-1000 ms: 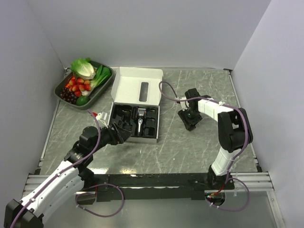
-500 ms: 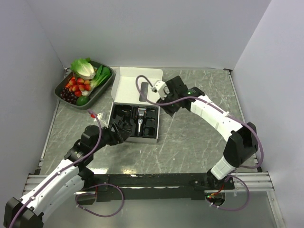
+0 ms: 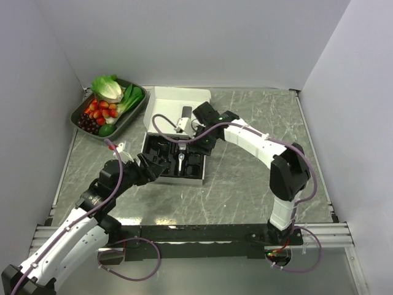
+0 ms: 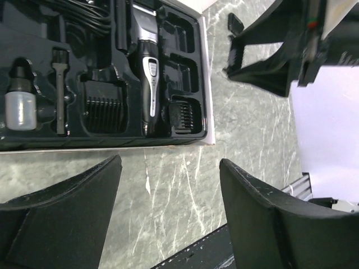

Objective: Sort the hair-cutting tools

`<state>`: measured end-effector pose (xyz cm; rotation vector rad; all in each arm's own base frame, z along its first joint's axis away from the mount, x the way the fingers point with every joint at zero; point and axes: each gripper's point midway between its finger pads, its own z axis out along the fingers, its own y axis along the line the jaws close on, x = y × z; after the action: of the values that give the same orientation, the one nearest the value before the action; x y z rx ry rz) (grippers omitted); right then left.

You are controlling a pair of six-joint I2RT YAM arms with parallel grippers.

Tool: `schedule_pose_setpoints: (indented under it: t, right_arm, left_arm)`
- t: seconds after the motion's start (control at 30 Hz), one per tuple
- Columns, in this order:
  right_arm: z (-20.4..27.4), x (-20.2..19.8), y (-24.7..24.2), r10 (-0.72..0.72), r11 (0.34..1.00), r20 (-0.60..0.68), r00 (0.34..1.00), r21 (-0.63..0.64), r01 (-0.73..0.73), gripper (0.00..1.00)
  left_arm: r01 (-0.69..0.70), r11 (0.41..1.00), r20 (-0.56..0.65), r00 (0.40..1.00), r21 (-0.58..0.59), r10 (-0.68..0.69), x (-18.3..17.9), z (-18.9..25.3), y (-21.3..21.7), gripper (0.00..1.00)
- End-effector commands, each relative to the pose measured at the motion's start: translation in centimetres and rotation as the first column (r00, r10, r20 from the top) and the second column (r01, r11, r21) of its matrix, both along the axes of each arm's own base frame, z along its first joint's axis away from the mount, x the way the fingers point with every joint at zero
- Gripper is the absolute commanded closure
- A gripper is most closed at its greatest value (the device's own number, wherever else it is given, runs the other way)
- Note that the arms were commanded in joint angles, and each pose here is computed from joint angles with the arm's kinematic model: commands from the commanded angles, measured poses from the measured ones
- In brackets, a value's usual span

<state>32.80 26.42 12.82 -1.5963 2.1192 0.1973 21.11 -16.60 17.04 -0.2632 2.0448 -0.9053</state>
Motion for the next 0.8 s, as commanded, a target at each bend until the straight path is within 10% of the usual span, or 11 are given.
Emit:
schedule_pose_setpoints:
  t: [0.0,0.77]
  right_arm:
    - [-0.1,-1.0,2.8,0.159,0.987,-0.026,0.987,0.005,-0.159,0.50]
    - [-4.9,-0.5,5.3,0.227,0.969,-0.130,0.965,-0.069,-0.237,0.48]
  left_arm:
    - [-0.043,0.999,0.008,0.999,-0.011,0.043,-0.1,1.6,0.7,0.24]
    - [-0.067,0.998,-0.001,0.998,0.009,0.067,0.0,1.0,1.2,0.23]
